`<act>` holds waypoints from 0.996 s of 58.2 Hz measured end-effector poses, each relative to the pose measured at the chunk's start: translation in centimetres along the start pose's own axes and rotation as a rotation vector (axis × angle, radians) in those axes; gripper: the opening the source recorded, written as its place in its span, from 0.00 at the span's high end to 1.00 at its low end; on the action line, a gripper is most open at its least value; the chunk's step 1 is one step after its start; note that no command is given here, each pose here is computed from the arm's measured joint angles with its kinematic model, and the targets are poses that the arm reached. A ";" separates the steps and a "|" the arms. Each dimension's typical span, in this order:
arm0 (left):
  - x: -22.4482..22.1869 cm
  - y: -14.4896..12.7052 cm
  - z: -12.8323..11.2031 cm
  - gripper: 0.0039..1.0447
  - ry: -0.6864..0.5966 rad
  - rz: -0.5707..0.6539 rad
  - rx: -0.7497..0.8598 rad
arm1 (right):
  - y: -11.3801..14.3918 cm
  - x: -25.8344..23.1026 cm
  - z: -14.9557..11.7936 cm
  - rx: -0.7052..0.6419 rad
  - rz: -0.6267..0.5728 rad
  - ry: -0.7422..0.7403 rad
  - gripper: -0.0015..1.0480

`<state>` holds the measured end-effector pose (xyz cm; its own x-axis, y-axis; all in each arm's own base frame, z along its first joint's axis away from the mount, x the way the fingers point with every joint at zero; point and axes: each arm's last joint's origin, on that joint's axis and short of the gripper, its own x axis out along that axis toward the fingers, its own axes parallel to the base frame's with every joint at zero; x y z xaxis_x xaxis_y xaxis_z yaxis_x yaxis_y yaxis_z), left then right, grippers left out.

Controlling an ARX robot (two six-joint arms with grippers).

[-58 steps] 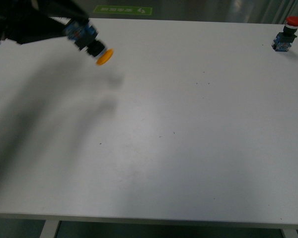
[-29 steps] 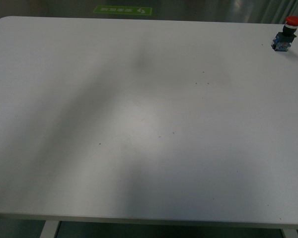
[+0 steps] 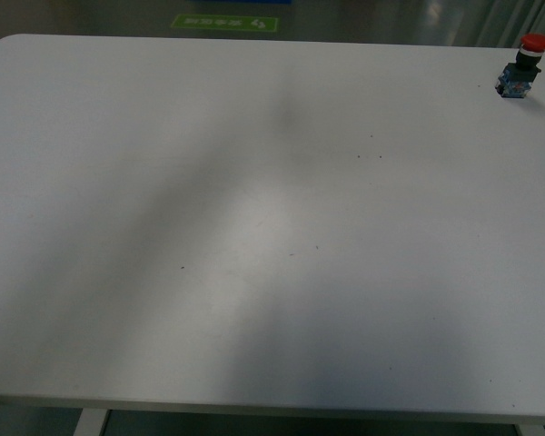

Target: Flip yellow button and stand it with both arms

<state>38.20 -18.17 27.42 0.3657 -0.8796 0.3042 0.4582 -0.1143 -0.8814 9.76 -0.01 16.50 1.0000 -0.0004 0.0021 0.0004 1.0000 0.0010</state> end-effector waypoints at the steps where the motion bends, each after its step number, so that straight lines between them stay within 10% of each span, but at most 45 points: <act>1: 0.0 0.0 0.0 0.67 0.000 0.001 0.000 | 0.0 0.0 0.0 0.000 0.000 0.000 0.07; 16: 0.0 0.0 0.0 0.67 0.000 0.001 0.005 | 0.0 0.0 0.0 0.001 0.000 0.000 0.07; 41: 0.1 0.0 0.1 0.67 0.000 0.000 0.006 | 4.3 11.1 7.5 0.891 0.327 0.071 0.07; 58: 0.1 0.0 0.1 0.67 -0.001 0.001 0.007 | 5.6 14.5 9.3 1.035 0.368 0.133 0.07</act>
<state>38.31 -18.18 27.47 0.3664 -0.8794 0.3039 0.4636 -0.1107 -0.8791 24.22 5.58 25.79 0.9310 0.3591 0.0660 -0.2365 0.4555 0.8583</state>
